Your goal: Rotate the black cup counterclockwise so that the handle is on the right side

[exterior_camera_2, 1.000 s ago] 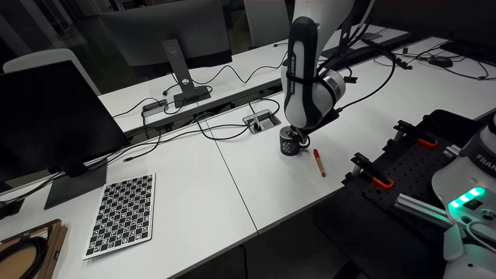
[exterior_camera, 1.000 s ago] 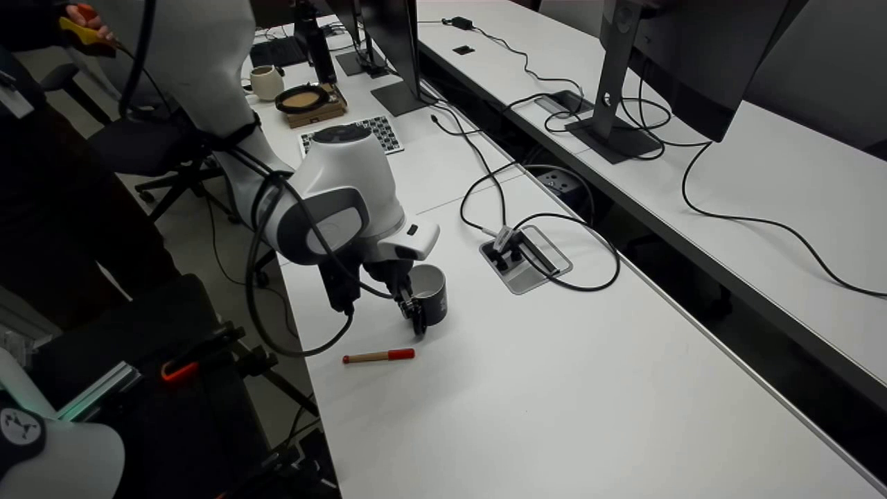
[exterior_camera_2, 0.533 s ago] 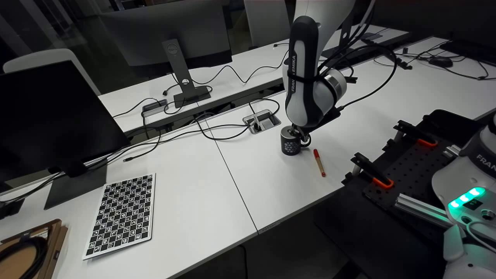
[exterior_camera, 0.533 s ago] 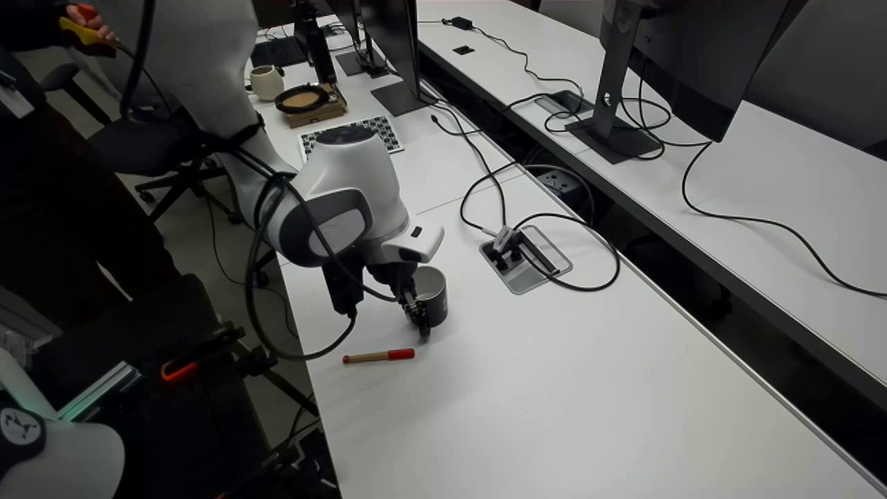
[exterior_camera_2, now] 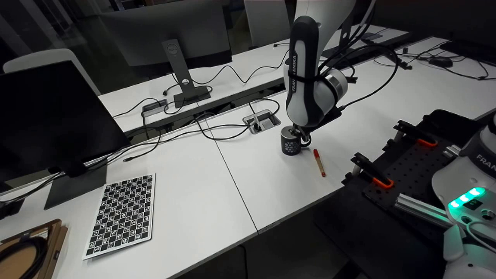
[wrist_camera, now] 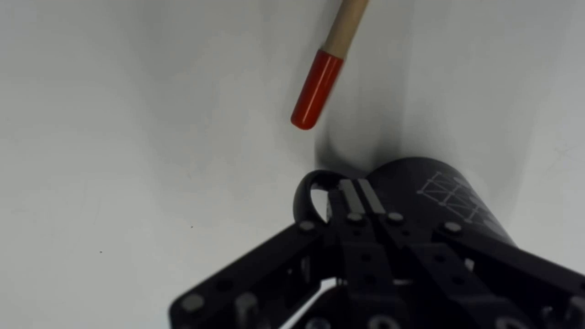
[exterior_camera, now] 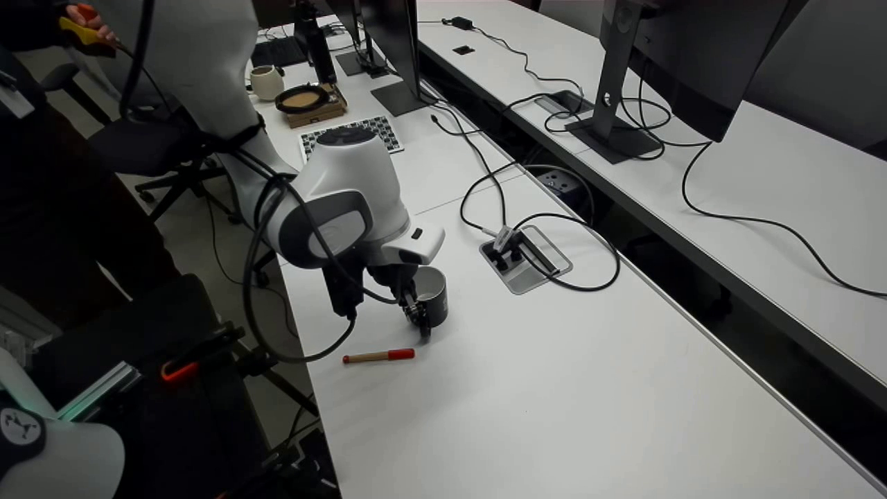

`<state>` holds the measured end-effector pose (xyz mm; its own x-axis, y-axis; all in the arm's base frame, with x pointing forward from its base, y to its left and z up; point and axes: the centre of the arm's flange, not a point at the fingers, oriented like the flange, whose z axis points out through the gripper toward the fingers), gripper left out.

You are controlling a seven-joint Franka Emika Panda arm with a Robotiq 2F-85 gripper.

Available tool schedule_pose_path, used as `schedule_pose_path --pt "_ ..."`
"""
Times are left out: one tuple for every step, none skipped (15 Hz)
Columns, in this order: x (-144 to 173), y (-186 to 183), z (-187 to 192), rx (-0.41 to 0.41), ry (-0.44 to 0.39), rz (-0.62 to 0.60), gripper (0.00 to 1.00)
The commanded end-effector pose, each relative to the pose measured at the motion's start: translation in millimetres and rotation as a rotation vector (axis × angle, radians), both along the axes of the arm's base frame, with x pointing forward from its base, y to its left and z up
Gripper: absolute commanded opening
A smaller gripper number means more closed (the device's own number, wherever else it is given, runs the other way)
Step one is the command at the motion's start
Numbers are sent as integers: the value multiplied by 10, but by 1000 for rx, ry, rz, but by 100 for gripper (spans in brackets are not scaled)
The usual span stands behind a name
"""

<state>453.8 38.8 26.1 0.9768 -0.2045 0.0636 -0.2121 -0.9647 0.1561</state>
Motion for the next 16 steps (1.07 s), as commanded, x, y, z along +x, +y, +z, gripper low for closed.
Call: schedule_pose_path --pt "-28 -49 14 -4 -5 -15 0" --pt "-24 -60 20 -7 -6 -16 0" --pt "-19 -76 26 -10 -7 -19 0" --pt "-15 -95 33 -12 -8 -21 0" --pt "-11 -117 41 -16 -9 -24 0" --pt "-5 -140 48 -18 -11 -28 0" --pt "1 -160 54 -21 -12 -30 0" --pt "9 -176 59 -24 -13 -32 0" --pt "17 -191 65 -26 -14 -34 0" --pt "26 -203 72 -29 -16 -34 0" --pt "32 -213 77 -31 -17 -35 0" --pt "41 -223 82 -33 -18 -35 0" --pt "49 -229 86 -35 -19 -35 0" --pt "65 -232 95 -36 -21 -35 0" --pt "76 -235 101 -38 -24 -34 0" --pt "102 -233 113 -37 -29 -34 0"
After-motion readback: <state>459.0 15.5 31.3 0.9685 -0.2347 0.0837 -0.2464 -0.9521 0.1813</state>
